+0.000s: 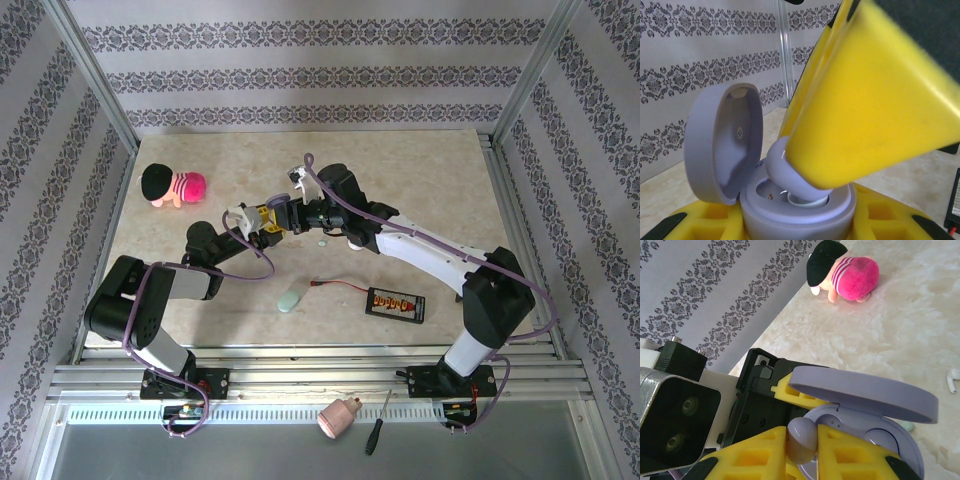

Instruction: Insert wireless bluetooth earbuds into charging case

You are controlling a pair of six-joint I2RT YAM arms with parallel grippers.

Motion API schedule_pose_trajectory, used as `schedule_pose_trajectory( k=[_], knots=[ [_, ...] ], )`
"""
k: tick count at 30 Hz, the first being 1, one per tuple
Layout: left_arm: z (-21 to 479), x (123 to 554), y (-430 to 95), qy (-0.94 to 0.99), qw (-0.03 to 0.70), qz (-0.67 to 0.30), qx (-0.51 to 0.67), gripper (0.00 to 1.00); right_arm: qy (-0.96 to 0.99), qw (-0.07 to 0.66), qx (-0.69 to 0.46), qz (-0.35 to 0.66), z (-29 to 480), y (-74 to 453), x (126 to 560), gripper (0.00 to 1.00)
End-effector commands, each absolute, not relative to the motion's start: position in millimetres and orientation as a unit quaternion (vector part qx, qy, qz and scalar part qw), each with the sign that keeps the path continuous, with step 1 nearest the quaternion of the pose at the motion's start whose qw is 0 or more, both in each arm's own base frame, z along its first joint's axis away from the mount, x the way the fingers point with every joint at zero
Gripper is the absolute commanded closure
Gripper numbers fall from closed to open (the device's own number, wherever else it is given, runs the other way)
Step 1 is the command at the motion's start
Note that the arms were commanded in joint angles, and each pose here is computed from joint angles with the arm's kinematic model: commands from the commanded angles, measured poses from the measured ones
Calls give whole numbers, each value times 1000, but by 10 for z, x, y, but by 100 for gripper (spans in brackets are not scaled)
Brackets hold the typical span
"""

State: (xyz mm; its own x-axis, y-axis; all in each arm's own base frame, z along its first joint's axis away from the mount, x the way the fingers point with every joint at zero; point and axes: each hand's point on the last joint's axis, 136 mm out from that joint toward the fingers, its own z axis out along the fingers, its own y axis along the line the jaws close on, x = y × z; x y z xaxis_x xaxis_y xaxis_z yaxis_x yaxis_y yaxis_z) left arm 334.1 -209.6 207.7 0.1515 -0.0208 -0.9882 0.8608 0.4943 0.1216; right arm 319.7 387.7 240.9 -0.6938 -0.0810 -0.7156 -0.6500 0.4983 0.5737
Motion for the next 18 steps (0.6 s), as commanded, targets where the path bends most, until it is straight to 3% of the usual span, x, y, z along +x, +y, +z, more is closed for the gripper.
schedule_pose_trajectory(
  k=[1,18],
  knots=[
    [2275,3340,-2147,529,682,-326,385,75,807,310,-236,444,2327,3962,3156,80],
    [2240,3355,-2142,533,682,-322,384,75,805,355,-217,423,2563,3683,3237,57]
  ],
)
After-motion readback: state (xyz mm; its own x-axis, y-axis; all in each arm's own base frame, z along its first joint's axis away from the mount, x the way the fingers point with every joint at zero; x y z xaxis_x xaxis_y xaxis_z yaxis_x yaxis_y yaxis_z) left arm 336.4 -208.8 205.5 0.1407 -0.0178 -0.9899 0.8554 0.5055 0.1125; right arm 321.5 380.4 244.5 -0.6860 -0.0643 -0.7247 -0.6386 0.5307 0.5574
